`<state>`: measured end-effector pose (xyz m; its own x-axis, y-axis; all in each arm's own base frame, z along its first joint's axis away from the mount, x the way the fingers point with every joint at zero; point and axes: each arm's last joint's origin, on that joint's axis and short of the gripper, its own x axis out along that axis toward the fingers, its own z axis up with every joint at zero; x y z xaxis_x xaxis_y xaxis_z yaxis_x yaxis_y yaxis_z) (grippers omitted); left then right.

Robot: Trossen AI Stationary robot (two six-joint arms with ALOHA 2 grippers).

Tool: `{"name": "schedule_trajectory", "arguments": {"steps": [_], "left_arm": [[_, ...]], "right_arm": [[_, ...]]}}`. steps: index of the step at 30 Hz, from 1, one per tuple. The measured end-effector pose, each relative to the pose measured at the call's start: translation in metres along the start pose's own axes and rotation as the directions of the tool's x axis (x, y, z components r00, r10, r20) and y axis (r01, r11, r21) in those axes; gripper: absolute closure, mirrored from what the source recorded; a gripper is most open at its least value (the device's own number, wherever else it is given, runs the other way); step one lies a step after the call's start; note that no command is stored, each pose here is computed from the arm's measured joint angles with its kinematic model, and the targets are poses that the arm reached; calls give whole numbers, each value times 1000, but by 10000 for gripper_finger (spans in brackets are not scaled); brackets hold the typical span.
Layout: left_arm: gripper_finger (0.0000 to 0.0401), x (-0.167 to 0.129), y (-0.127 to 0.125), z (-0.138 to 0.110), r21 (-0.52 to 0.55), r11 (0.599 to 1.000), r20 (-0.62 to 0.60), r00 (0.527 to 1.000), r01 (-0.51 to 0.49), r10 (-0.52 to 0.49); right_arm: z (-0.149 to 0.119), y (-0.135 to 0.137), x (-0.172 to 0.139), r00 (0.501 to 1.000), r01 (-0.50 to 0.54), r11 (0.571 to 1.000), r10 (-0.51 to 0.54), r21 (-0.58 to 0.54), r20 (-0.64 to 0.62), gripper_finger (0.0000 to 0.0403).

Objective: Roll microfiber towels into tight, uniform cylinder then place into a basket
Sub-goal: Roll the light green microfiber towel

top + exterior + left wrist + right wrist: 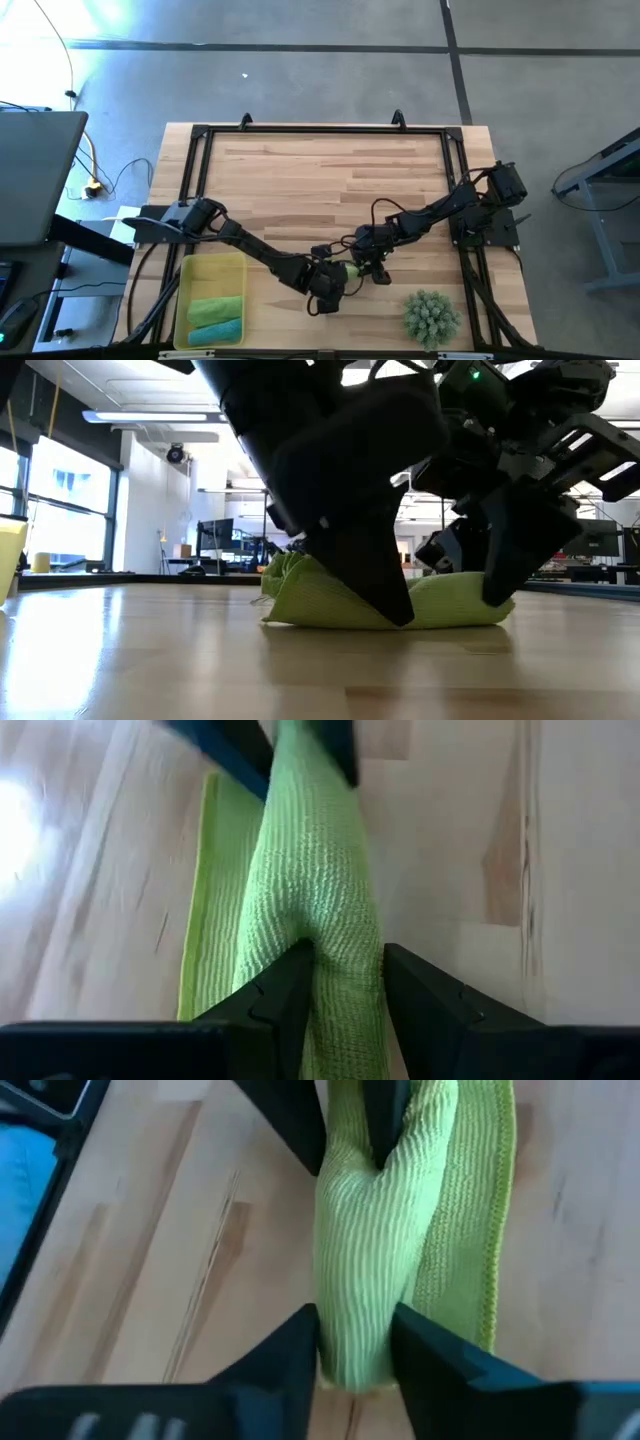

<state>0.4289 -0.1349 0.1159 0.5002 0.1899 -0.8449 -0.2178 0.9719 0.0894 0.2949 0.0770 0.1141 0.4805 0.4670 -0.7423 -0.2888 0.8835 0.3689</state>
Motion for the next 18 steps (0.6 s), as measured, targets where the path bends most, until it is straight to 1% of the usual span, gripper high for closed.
{"name": "schedule_trajectory", "arguments": {"steps": [3, 5, 9, 11, 13, 14, 16, 18], "left_arm": [[284, 1, 0, -2, -106, 994, -27, 999, 22, -24], [284, 1, 0, -2, -160, 987, -33, 999, 27, -33], [284, 1, 0, -3, -236, 971, -44, 998, 27, -39], [284, 1, 0, -3, -276, 961, -46, 998, 27, -41], [284, 2, 3, -2, -311, 950, -48, 998, 24, -41], [284, 3, 4, -1, -327, 945, -51, 998, 27, -46], [284, 3, 6, -1, -344, 938, -54, 997, 28, -50], [284, 4, 8, 0, -351, 936, -54, 997, 27, -49]], "right_arm": [[2, 3, -8, 1000, 1, 998, -1, -56, 5, 257], [3, 6, -16, 1000, 7, 995, -7, -99, 3, 242], [3, 14, -35, 995, 97, 985, -100, -140, -12, 236], [4, 22, -43, 989, 148, 969, -150, -197, 7, 239], [7, 34, -44, 984, 176, 938, -169, -298, 50, 244], [7, 41, -43, 983, 182, 915, -170, -359, 66, 246], [6, 55, -39, 981, 193, 855, -170, -482, 92, 250], [4, 66, -32, 975, 221, 795, -189, -565, 115, 252]]}}
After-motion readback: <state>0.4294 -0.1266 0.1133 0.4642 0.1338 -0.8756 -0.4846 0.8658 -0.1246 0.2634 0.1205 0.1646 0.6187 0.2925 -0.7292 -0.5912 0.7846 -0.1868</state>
